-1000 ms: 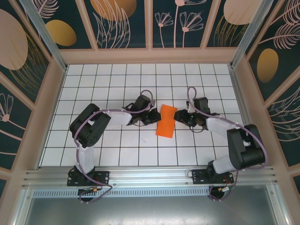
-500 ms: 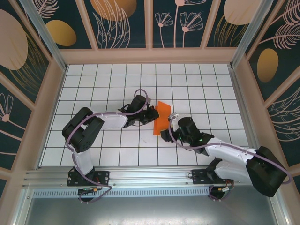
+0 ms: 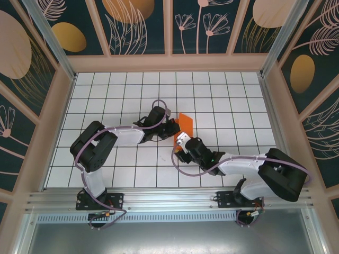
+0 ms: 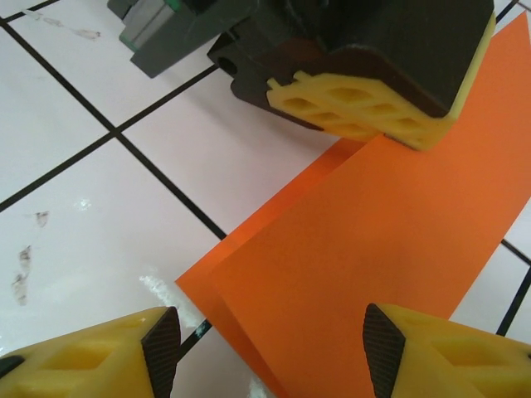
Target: Fold a paper plane with a square sheet of paper (pick it up from the middle)
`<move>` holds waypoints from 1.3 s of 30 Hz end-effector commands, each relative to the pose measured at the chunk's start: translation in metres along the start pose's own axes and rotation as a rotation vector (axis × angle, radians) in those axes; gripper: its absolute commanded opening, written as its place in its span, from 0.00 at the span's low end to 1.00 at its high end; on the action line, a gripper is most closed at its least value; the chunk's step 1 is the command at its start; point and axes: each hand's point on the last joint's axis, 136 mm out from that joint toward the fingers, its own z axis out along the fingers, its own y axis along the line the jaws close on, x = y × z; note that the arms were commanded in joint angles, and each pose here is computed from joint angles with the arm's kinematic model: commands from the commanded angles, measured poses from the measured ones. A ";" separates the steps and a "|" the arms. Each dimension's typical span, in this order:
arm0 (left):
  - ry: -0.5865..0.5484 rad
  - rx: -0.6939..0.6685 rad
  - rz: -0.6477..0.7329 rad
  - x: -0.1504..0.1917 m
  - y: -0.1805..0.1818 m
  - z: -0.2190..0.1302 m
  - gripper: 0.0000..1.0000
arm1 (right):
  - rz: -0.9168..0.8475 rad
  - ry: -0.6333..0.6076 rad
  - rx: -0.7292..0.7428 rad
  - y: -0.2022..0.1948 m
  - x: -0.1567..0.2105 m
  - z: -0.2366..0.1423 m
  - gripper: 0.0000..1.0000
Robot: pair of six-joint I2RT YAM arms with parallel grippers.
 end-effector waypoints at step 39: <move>-0.252 -0.127 0.079 -0.037 -0.003 -0.052 0.54 | 0.490 -0.101 -0.400 0.006 -0.060 -0.003 0.00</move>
